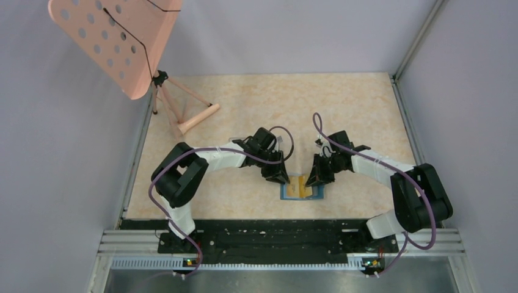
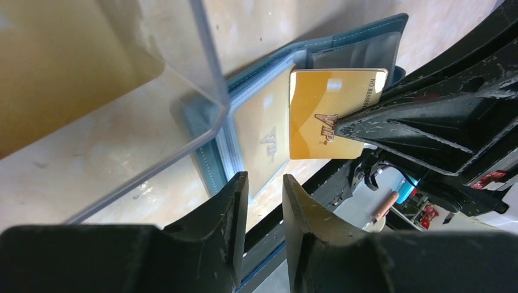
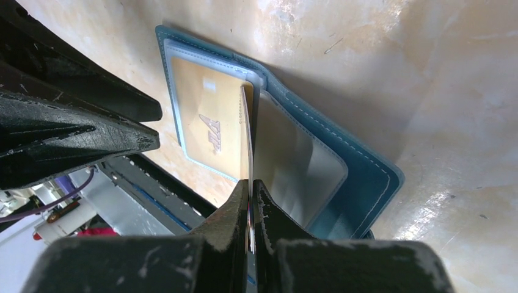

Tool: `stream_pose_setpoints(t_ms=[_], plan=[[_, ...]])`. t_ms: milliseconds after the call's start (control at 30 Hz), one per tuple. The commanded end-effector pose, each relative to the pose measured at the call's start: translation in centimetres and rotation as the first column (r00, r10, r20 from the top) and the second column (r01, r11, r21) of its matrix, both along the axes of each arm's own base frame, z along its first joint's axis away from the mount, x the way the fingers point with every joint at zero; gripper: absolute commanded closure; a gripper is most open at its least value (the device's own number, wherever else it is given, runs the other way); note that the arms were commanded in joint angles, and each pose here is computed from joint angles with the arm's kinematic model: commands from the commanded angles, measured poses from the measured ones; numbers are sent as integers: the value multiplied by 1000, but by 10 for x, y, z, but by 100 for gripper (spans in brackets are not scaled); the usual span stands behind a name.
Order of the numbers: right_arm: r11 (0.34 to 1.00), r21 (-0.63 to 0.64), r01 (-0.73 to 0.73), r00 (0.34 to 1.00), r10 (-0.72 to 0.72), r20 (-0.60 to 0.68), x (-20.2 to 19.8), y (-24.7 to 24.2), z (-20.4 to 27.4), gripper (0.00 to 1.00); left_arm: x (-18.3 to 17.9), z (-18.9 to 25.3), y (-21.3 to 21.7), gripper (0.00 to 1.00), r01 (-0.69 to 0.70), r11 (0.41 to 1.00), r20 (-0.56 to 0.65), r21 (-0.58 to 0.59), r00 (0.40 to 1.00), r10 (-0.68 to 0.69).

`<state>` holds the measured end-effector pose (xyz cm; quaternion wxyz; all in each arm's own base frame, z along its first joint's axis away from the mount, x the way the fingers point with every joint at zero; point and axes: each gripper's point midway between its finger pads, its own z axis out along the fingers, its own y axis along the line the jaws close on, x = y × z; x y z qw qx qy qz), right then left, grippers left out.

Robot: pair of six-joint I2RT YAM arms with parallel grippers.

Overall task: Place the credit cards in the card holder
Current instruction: Turn over the card slot in the card holder.

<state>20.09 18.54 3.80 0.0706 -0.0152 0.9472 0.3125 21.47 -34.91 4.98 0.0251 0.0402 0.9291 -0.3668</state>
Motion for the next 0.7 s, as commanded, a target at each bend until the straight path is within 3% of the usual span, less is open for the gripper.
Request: stream_pose_setpoints(t_ms=[0,467,667], plan=[[996,-85,-5,1000,5,1,-1,-14,-13,100,3,1,-11,68,29,999,10,-24,1000,-29],[999,-42,0,996,4,86,11,-8,17,100,3,-15,-3,61,108,961,78,255,988,-132],[996,-84,11,997,-4,83,9,-15,11,100,2,-19,0,57,126,936,93,329,982,-165]])
